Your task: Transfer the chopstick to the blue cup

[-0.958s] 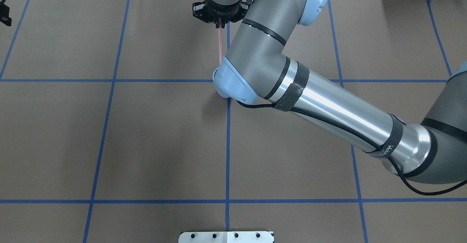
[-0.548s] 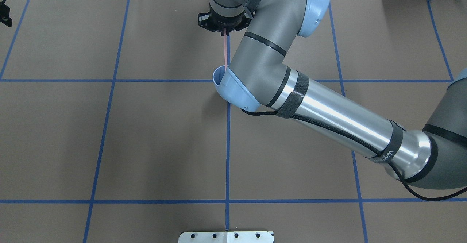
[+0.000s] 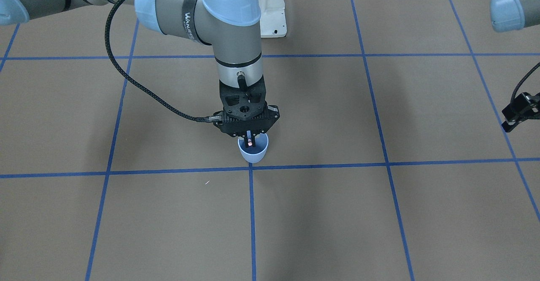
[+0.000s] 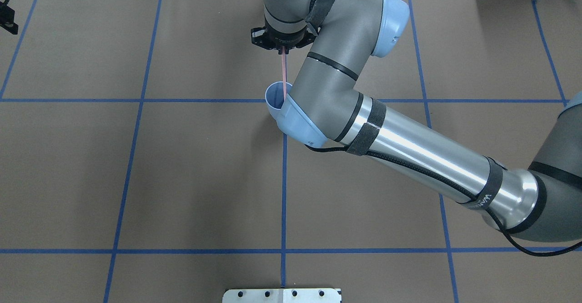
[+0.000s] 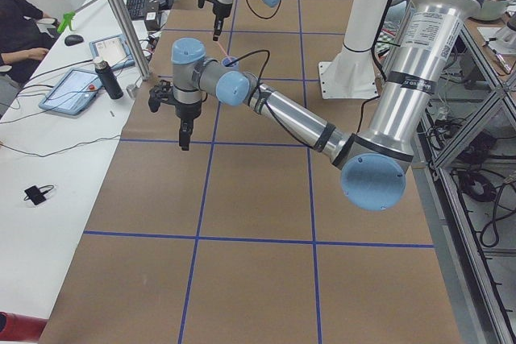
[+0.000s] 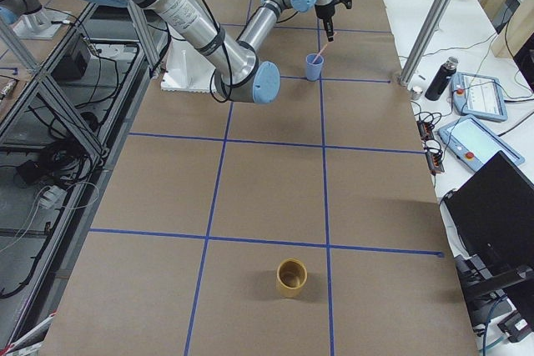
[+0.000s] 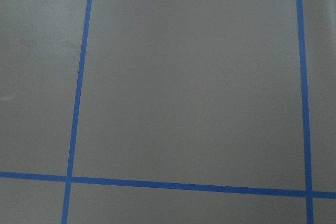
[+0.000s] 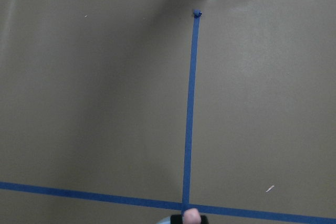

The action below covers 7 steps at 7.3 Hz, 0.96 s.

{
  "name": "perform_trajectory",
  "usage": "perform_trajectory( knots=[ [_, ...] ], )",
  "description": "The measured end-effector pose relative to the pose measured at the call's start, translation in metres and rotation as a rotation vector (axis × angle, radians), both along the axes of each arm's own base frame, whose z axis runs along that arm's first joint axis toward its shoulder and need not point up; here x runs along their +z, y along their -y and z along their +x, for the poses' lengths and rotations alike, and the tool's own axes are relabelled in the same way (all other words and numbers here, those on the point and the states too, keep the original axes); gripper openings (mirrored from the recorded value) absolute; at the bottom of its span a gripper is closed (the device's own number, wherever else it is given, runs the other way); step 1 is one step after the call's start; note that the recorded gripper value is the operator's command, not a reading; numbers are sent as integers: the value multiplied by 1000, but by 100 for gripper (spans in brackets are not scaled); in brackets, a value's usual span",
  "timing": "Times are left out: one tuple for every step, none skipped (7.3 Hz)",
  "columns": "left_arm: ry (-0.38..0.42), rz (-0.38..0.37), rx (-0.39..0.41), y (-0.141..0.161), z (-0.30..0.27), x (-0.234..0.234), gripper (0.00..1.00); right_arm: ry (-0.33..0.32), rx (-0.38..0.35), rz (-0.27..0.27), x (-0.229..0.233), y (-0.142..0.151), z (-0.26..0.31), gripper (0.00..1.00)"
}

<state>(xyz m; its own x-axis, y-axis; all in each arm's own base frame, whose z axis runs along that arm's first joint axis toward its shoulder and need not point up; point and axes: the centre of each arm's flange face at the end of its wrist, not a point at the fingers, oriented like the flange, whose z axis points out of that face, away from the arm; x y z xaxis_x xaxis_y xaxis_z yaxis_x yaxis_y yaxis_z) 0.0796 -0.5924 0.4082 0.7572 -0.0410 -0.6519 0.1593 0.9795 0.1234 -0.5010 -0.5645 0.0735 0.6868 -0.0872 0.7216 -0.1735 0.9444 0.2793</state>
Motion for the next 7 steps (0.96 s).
perform_trajectory(
  knots=[
    [-1,-1,0,0,0,0,99,13,-5,12,9,-2,-4,100],
    [-1,-2,0,0,0,0,99,20,-7,23,14,-4,-7,100],
    [-1,-2,0,0,0,0,99,24,-8,35,14,-5,-7,100],
    [-1,-2,1,0,0,1,99,30,-5,44,10,-4,-2,100],
    [-1,-2,-2,1,-2,1,99,36,3,41,6,1,13,100],
    [-2,-1,-11,1,-8,1,99,36,10,19,3,8,40,100],
    [-2,6,-17,1,-15,1,99,24,13,-13,6,9,79,100]
  ],
)
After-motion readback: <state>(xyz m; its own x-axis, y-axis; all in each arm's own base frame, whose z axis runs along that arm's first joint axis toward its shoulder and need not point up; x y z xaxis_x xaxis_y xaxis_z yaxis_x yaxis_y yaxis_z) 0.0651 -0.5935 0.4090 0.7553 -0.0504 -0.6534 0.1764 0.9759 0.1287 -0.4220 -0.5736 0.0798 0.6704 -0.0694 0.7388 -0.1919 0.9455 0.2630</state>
